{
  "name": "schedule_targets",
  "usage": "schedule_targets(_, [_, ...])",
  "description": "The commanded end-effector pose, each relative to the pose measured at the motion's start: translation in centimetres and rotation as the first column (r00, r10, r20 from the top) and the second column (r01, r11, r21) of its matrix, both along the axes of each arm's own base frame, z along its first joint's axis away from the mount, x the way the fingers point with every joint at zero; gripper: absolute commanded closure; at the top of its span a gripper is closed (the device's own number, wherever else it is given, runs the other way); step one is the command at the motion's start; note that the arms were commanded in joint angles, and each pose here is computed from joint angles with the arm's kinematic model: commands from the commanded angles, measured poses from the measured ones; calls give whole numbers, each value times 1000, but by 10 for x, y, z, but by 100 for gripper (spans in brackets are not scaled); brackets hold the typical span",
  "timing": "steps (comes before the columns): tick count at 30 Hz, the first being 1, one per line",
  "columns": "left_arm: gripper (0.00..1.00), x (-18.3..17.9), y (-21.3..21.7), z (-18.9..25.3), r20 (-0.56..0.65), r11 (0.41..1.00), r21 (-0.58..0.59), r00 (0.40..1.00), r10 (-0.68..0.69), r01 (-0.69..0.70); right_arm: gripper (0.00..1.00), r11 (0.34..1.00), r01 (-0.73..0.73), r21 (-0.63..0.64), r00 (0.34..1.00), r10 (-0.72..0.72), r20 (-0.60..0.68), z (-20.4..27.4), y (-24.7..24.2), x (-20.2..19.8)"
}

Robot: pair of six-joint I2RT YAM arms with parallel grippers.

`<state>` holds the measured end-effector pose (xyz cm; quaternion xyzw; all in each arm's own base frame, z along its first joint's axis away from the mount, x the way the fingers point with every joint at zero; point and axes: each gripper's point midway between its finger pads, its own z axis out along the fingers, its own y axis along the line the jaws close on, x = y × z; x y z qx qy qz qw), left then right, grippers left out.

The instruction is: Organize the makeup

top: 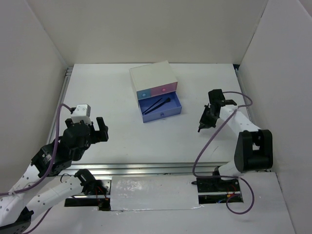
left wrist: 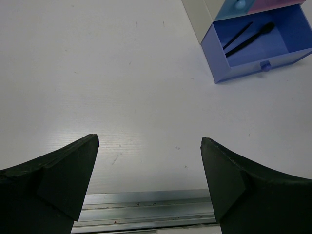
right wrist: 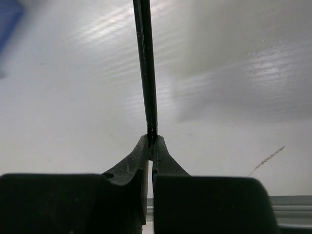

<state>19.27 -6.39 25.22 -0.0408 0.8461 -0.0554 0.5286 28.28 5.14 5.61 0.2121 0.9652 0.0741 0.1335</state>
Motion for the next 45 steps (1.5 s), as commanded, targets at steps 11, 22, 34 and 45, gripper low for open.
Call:
schedule_targets(11, [1, 6, -2, 4, 18, 1000, 2, 1000, 17, -17, 100, 920, -141, 365, 921, -13, 388, 128, 160, 58])
schedule_targets(22, [1, 0, 6, 12, 53, 999, -33, 998, 31, -29, 100, 703, 142, 696, 865, -431, 258, 141, 260, 120])
schedule_targets(34, [1, 0, 0, 12, 53, 999, -32, 999, -1, 2, 85, 762, 261, 593, 868, -453, 201, 99, 275, 149])
schedule_targets(45, [0, 0, -1, 11, 51, 1000, -30, 999, -4, 6, 47, 786, 244, 567, 871, -435, 227, 107, 264, 142])
